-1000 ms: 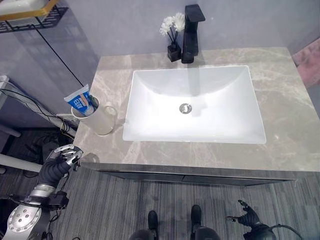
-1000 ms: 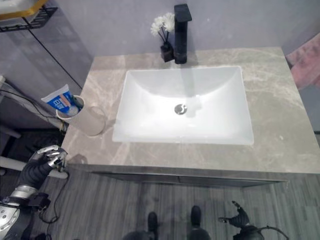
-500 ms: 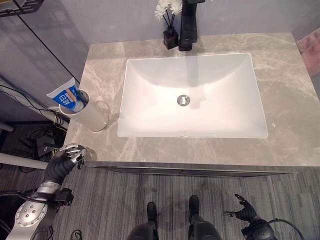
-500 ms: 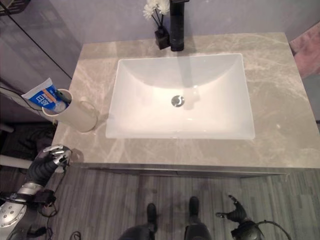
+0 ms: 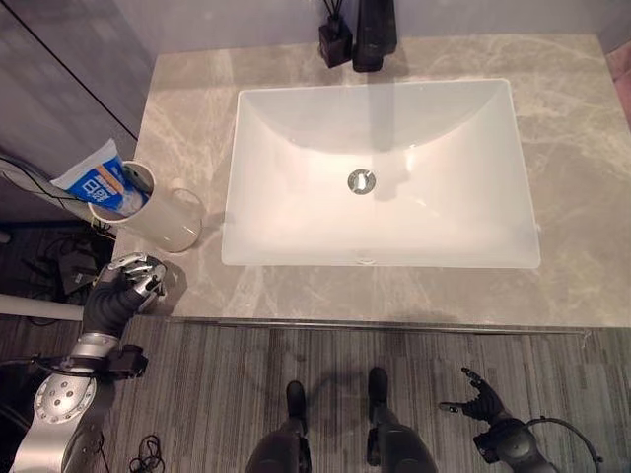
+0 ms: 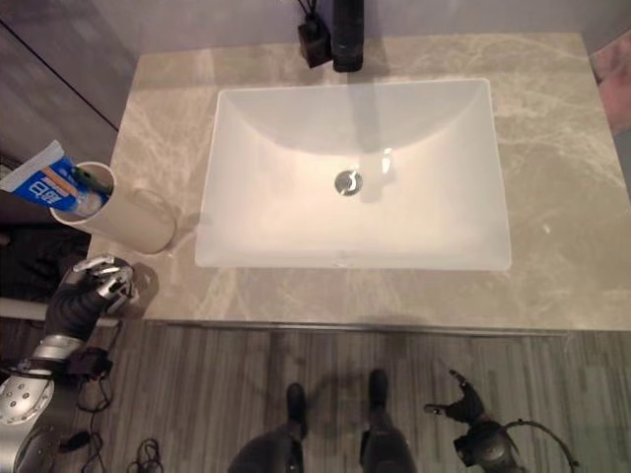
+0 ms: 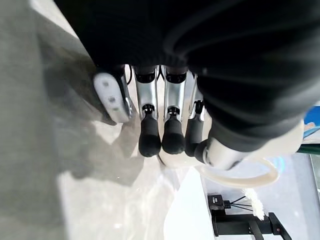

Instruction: Put brush and paste in cup on sink, flatten towel.

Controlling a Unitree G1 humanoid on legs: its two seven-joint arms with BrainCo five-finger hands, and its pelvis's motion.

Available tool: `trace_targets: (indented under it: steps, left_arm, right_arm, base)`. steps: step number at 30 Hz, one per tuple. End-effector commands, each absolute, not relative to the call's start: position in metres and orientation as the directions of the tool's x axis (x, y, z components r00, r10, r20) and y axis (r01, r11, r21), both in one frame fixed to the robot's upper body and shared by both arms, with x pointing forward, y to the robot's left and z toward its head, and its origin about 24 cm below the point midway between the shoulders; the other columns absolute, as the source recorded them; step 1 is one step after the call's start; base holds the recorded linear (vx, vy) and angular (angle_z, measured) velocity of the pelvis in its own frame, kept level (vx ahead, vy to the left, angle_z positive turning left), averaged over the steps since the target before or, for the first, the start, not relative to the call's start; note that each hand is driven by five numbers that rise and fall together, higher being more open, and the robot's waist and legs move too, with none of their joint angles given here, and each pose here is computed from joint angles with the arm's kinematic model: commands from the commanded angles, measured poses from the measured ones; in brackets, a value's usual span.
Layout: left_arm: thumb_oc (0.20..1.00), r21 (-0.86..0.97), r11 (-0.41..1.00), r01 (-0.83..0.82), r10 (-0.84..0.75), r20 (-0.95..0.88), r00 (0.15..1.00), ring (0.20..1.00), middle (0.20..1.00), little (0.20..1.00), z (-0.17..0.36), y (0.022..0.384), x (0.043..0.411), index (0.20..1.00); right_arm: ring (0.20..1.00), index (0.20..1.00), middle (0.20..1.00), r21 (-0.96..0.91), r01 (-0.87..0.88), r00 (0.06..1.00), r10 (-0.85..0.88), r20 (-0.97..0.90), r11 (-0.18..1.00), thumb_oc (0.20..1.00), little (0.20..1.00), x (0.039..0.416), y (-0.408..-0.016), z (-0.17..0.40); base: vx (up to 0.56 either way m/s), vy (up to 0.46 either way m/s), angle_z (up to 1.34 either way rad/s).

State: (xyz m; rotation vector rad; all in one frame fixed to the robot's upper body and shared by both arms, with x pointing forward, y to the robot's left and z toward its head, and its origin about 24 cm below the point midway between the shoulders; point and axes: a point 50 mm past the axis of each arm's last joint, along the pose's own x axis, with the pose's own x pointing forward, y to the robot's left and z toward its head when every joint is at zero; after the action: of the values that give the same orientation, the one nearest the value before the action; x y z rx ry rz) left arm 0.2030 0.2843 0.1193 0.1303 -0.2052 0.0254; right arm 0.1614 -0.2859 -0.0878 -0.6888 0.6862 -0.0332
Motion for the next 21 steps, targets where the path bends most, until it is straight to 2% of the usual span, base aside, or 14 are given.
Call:
trace_targets:
  steps: [1,11,21]
  left_arm:
    - [0.200,0.165,0.981,-0.101,0.068,0.194,0.979,0.200,0.200,0.200,0.118,0.299,0.205,0.200]
    - [0.200,0.196,0.968,-0.156,0.097,0.282,0.955,0.200,0.200,0.200,0.139,0.305,0.220,0.200]
    - [0.200,0.191,0.972,-0.138,0.081,0.279,0.957,0.200,0.200,0.200,0.136,0.299,0.228,0.200]
  right_arm:
    - [1.000,1.000,1.000,-0.624,-0.166,0.832,-0.232,-0.505,0.763,1.000,1.000,0.177,-0.286,-0.075]
    - [1.000,1.000,1.000,-0.612,-0.172,0.834,-0.217,-0.507,0.772,1.000,1.000,0.181,-0.281,-0.076]
    - [1.000,1.000,1.000,-0.603,-0.186,0.816,-0.220,-0.534,0.776,1.000,1.000,0.178,-0.278,-0.082]
  base:
    - [0.00,0.000,-0.07]
    - [0.00,-0.001,-0.01]
    - [0.00,0.000,0.00]
